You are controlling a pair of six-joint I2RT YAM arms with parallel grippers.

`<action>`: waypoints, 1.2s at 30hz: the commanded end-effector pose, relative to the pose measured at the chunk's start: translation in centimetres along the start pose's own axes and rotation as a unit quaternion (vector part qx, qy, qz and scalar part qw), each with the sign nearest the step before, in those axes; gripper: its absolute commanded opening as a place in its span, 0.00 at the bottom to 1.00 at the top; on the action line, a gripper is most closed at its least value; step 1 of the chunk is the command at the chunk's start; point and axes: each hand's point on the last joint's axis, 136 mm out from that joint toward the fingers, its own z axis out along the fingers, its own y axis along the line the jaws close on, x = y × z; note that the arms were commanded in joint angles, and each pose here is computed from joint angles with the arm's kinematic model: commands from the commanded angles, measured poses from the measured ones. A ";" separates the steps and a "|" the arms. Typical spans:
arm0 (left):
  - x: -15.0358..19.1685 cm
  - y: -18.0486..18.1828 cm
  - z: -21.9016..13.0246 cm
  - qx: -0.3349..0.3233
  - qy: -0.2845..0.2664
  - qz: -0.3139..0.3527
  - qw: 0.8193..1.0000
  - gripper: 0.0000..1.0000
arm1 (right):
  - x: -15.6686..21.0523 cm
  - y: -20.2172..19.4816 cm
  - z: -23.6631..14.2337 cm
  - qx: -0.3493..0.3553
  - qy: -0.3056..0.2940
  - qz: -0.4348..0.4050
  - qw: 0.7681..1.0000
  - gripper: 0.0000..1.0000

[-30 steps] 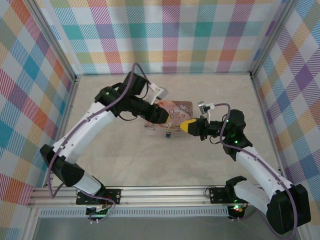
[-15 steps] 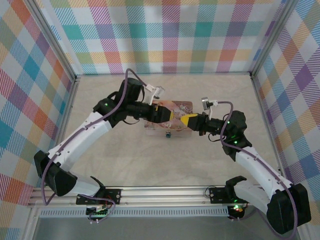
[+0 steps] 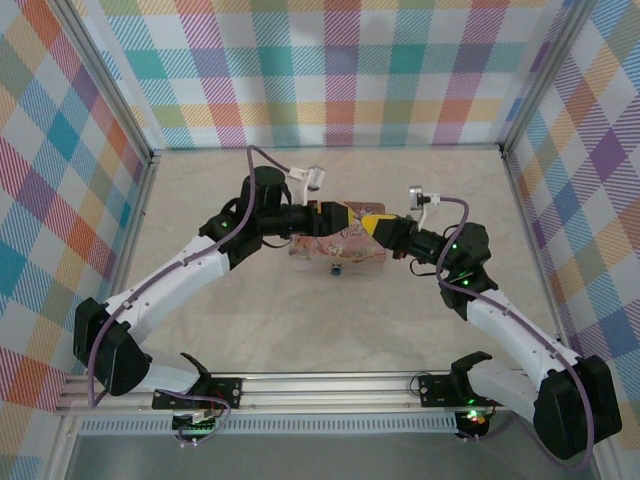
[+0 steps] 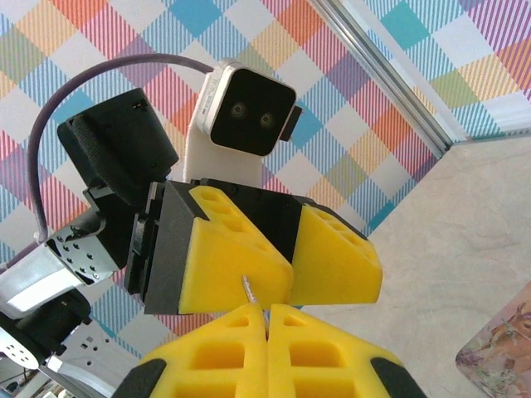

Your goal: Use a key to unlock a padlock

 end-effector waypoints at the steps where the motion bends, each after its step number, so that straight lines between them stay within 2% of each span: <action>1: -2.2 -3.3 -2.0 0.032 -0.070 0.034 0.996 0.60 | -0.5 0.4 0.2 -0.003 -0.009 -0.003 1.000 0.00; 4: -2.3 -2.8 -2.4 0.026 -0.093 0.030 0.995 0.61 | -0.7 0.3 -0.1 0.004 -0.022 -0.005 1.000 0.00; 9: -2.6 -3.4 -3.0 0.050 -0.122 0.029 0.991 0.58 | -0.7 0.0 -0.2 0.013 -0.027 -0.007 1.000 0.00; 14: -2.2 -4.1 -2.2 0.075 -0.102 0.031 0.991 0.54 | -0.5 -0.1 0.0 0.008 -0.022 -0.004 1.000 0.00; 17: -2.2 -3.8 -1.9 0.068 -0.103 0.031 0.992 0.54 | -0.4 -0.5 0.1 0.016 -0.020 -0.002 1.000 0.00; 24: -1.5 1.0 -1.8 -0.045 -0.106 0.007 0.993 0.72 | 0.2 -2.7 -0.1 0.087 0.006 -0.006 0.996 0.00; 27: -0.3 3.8 -2.3 -0.104 -0.104 -0.003 0.989 0.72 | 0.3 -4.3 -0.8 0.141 0.010 -0.013 0.990 0.00; 32: 1.8 7.3 -3.1 -0.165 -0.099 -0.019 0.981 0.72 | 0.5 -6.0 -1.8 0.189 0.013 -0.021 0.982 0.00; 36: 2.9 9.4 -4.1 -0.205 -0.107 -0.025 0.972 0.73 | 0.2 -5.8 -2.2 0.181 -0.002 -0.030 0.983 0.00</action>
